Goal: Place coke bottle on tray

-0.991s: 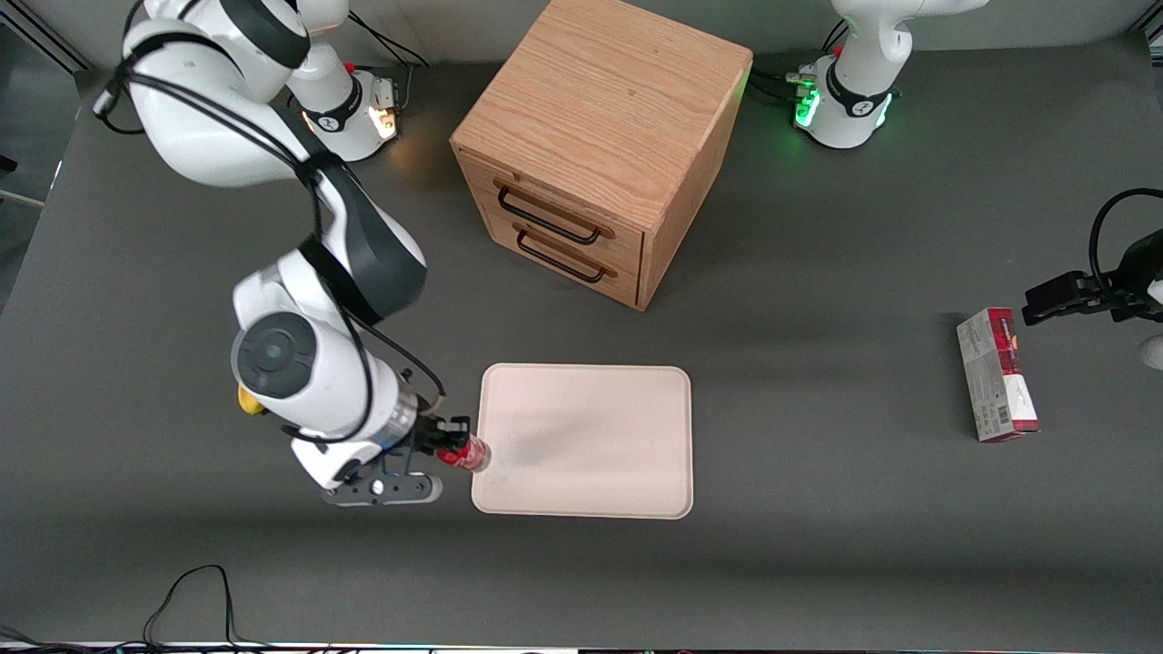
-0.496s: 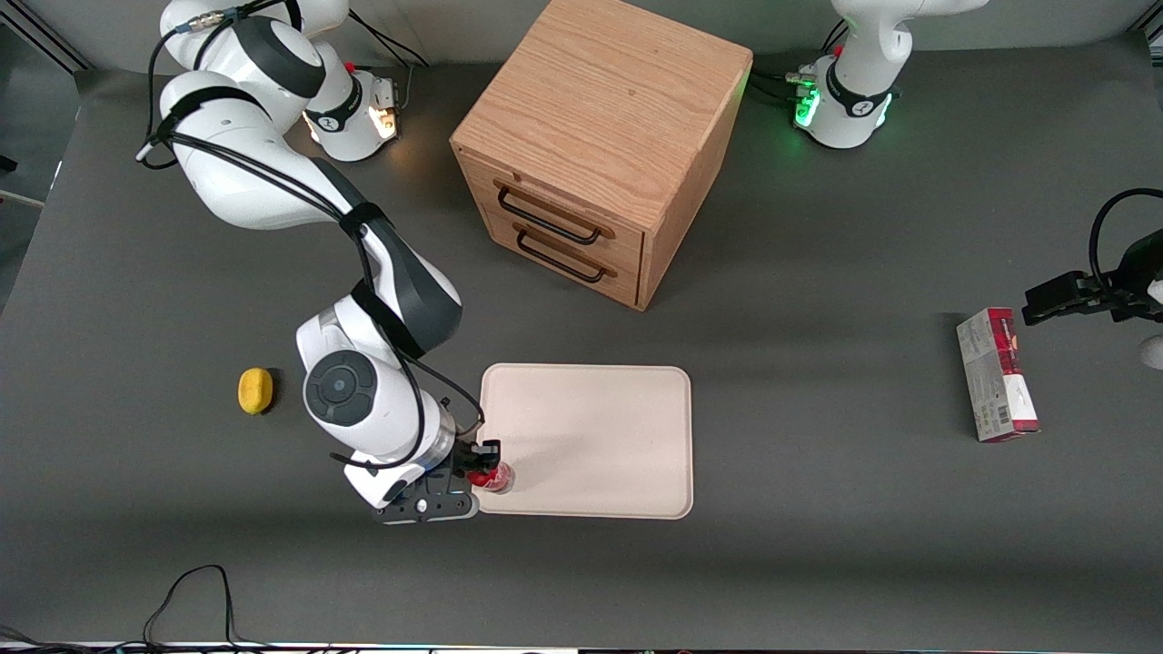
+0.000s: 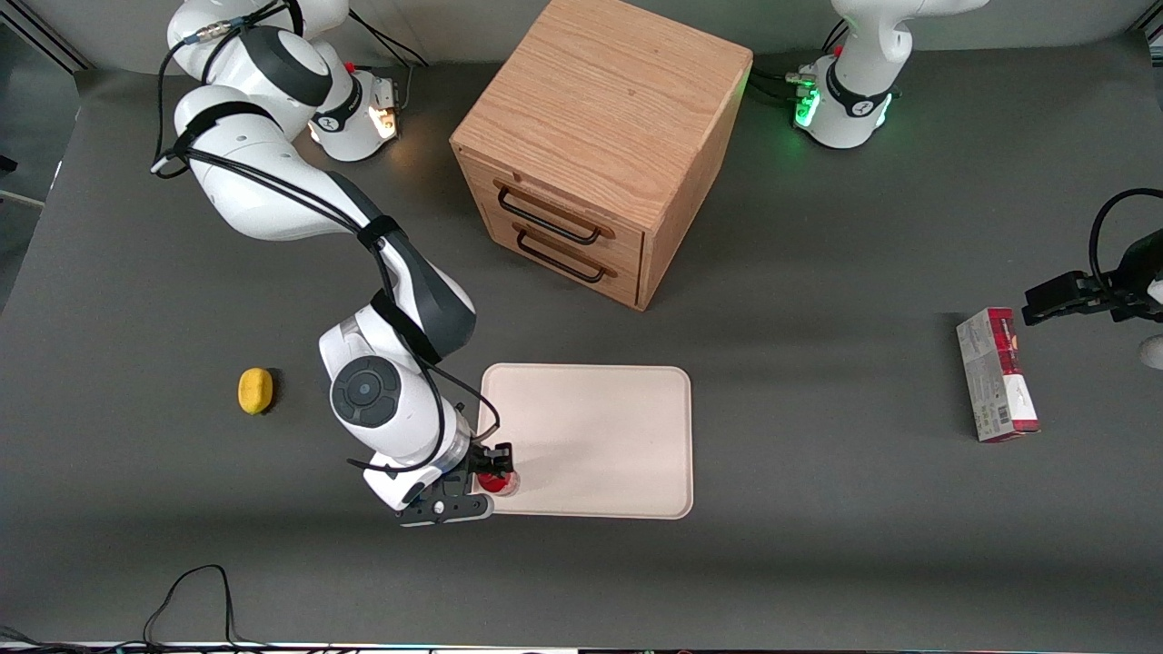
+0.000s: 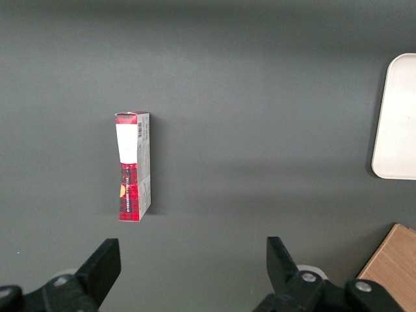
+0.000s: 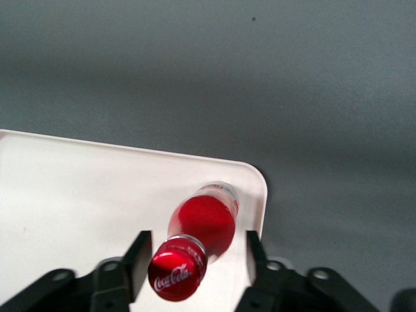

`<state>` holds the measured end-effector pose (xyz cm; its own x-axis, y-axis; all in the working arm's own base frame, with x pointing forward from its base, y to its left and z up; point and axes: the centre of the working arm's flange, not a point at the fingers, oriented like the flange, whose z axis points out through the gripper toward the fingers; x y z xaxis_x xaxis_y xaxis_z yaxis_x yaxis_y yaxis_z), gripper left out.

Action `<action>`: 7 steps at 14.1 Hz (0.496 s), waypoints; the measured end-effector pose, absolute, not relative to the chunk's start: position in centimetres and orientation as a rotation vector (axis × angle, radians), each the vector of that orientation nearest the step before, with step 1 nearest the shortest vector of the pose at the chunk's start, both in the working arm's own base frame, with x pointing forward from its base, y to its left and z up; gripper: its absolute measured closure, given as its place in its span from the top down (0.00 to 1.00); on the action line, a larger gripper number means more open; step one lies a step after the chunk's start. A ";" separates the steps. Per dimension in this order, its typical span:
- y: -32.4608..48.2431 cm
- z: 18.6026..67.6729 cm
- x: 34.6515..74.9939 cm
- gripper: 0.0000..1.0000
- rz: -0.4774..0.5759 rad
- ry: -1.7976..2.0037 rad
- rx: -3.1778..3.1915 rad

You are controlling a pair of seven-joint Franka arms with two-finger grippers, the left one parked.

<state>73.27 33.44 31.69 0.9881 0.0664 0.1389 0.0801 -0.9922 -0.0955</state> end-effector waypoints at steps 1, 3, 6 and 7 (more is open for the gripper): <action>33.4 31.8 73.3 0.81 -0.214 -0.113 -3.030; 33.4 32.1 73.4 1.00 -0.234 -0.118 -3.037; 33.1 34.4 73.3 1.00 -0.255 -0.123 -3.050; 32.9 35.7 73.0 1.00 -0.246 -0.127 -3.065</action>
